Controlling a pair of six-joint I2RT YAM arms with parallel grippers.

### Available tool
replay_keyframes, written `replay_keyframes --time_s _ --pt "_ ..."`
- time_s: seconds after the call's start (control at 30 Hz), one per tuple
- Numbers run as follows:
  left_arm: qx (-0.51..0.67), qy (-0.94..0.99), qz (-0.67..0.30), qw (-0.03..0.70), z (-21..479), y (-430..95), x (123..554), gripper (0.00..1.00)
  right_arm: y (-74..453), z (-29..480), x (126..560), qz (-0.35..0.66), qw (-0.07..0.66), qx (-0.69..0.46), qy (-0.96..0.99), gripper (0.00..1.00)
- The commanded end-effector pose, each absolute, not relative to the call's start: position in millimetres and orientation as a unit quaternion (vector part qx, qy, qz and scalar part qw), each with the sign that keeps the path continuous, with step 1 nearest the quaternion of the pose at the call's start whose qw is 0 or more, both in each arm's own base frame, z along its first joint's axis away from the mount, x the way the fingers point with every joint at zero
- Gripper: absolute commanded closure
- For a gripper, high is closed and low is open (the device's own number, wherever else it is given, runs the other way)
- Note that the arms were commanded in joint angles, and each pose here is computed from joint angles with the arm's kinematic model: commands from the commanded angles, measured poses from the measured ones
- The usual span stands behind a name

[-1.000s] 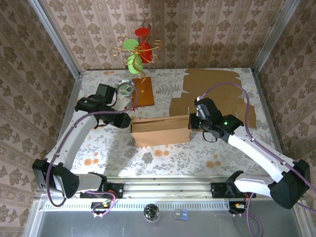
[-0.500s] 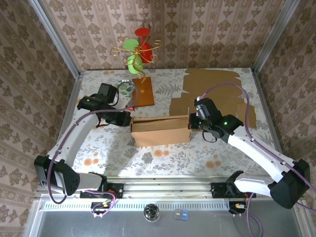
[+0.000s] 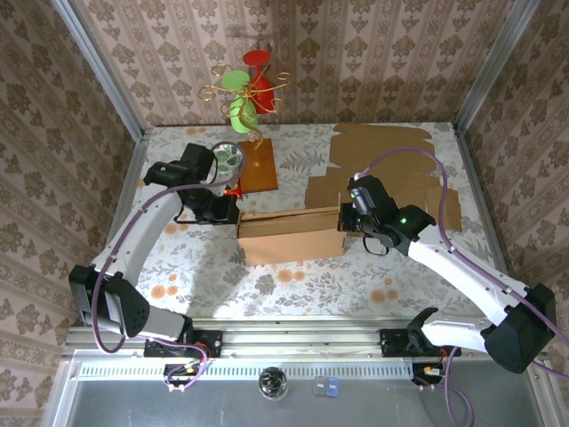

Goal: Fold the paper box

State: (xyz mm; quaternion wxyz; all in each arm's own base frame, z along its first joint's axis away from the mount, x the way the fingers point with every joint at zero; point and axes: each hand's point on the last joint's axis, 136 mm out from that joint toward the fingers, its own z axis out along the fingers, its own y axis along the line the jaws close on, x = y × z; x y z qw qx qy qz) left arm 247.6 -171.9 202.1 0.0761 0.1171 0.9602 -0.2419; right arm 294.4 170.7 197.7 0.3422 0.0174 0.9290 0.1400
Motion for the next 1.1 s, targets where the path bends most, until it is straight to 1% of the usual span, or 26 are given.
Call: replay_keyframes --time_s 0.0,0.47,0.67,0.8,1.0,1.03,1.07 --pt "0.093 0.958 -0.27 0.012 198 -180 227 0.97 172 186 286 0.13 0.314 0.015 0.94 1.0" --pt "0.088 0.96 -0.266 0.023 176 -176 224 0.98 173 182 286 0.132 0.32 0.01 0.938 1.0" --pt "0.092 0.96 -0.26 0.045 172 -172 224 0.98 169 175 281 0.13 0.329 -0.006 0.935 1.0" --pt "0.092 0.961 -0.257 0.049 169 -172 224 0.98 167 166 277 0.127 0.323 -0.009 0.938 1.0" --pt "0.096 0.961 -0.253 0.055 170 -172 225 0.98 163 167 273 0.128 0.321 -0.001 0.939 1.0" --pt "0.097 0.961 -0.252 0.056 171 -172 226 0.98 163 168 272 0.127 0.32 0.001 0.939 0.98" --pt "0.099 0.961 -0.251 0.058 171 -172 226 0.98 162 171 272 0.128 0.321 0.004 0.939 0.92"
